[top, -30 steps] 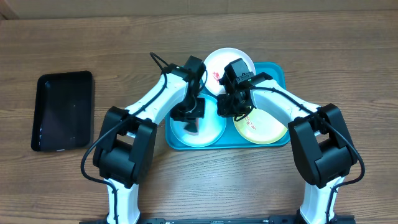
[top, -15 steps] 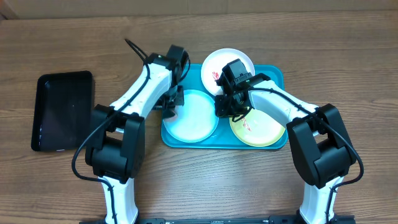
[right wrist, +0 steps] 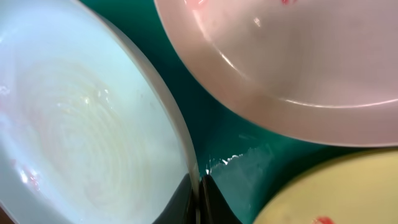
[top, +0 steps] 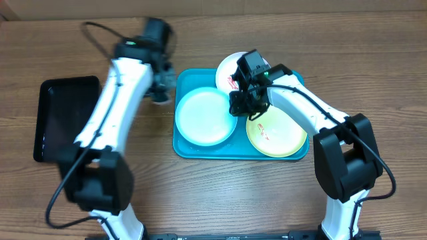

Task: Clean dirty plates on tray and stack at the side
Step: 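Withdraw the left gripper with the sponge toward the black tray, then lift the light-blue plate with the right gripper and place it right of the tray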

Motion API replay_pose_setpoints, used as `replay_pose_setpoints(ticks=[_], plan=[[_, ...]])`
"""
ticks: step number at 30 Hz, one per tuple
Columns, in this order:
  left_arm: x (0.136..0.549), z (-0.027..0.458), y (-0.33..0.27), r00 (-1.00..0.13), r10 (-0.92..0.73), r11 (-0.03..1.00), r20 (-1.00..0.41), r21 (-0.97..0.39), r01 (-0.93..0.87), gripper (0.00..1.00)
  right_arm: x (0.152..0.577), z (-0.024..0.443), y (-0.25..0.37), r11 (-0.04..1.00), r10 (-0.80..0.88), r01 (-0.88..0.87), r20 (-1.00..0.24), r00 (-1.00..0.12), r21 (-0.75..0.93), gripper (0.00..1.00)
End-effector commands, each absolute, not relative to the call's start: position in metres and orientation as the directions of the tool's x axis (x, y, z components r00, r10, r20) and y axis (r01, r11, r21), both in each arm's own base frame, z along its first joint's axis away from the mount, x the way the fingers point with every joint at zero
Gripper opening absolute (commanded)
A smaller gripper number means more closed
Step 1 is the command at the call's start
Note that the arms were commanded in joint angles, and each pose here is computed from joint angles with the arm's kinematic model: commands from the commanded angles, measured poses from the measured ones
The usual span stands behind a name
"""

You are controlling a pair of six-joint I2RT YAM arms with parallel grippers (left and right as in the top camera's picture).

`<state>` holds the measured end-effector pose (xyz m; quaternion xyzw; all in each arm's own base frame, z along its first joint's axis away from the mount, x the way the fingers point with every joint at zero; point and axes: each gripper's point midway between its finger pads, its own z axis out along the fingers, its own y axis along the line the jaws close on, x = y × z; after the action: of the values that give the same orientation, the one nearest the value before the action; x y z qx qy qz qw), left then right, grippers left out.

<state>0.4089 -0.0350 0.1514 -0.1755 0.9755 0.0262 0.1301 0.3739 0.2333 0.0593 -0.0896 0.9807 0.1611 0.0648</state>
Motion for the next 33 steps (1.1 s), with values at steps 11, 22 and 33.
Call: replay_pose_setpoints(ticks=[11,22,33], plan=[[0.377,0.150,0.100,-0.707,-0.699,0.715,-0.108,-0.153,-0.683,0.04,0.397,0.207,0.213,0.884,-0.372,-0.096,-0.565,-0.737,-0.457,0.04],[0.369,0.150,0.125,-0.661,-0.743,0.669,-0.104,-0.150,-0.728,0.04,0.374,0.292,0.229,0.590,-0.641,0.153,-0.575,-0.509,-0.793,0.04],[0.370,0.150,0.121,-0.664,-0.742,0.669,-0.097,-0.167,-0.724,0.04,0.369,0.291,0.248,0.510,-0.739,0.041,-0.462,-0.491,-0.859,0.04]])
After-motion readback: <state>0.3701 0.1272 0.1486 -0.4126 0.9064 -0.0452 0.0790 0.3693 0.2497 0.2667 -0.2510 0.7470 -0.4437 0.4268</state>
